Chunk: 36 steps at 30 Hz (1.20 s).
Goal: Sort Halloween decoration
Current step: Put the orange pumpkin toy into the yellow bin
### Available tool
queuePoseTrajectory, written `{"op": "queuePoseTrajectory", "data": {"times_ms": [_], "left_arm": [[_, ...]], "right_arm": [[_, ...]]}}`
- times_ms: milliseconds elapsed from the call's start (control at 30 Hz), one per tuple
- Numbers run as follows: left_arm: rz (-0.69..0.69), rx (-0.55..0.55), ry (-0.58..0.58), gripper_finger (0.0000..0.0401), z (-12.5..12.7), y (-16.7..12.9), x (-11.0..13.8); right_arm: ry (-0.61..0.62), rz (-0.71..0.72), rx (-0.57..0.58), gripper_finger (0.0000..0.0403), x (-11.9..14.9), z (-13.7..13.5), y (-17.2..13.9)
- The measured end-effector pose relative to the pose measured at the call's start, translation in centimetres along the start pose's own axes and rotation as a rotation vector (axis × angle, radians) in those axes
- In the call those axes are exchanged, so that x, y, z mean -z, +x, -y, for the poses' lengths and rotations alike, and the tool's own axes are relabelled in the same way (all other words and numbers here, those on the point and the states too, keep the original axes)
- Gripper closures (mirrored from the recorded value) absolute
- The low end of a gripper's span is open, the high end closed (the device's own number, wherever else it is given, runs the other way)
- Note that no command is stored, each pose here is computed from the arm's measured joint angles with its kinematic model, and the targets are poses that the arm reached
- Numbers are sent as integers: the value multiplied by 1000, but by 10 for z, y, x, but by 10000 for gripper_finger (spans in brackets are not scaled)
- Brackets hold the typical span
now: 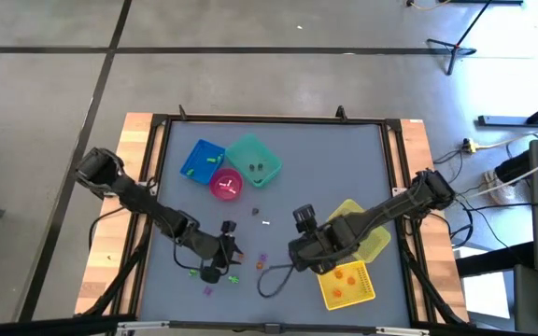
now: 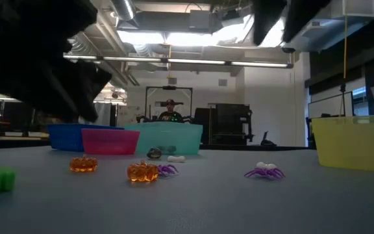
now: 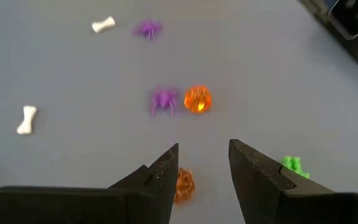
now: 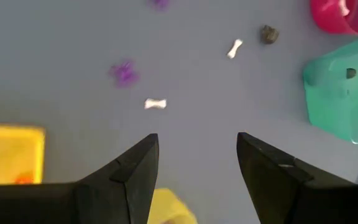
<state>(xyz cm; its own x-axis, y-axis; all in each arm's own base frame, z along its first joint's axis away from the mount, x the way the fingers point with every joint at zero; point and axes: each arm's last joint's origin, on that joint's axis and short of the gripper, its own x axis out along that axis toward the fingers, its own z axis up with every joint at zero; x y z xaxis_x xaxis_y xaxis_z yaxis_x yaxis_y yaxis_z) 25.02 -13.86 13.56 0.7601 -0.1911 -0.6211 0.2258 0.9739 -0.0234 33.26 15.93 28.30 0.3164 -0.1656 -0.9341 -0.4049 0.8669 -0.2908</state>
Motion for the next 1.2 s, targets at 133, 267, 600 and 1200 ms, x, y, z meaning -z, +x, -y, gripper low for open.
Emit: {"op": "queuePoseTrajectory", "data": {"times_ms": [133,267,600,1200], "left_arm": [[-30,-5,9,274,1,6,6],[-42,-13,12,274,1,9,9],[-46,-46,9,274,-2,10,10],[-59,-45,4,274,-4,10,11]], "right_arm": [[39,31,-16,187,-3,11,3],[49,43,-87,187,-4,15,5],[21,112,-110,187,-11,15,5],[22,118,-110,187,-11,15,5]]}}
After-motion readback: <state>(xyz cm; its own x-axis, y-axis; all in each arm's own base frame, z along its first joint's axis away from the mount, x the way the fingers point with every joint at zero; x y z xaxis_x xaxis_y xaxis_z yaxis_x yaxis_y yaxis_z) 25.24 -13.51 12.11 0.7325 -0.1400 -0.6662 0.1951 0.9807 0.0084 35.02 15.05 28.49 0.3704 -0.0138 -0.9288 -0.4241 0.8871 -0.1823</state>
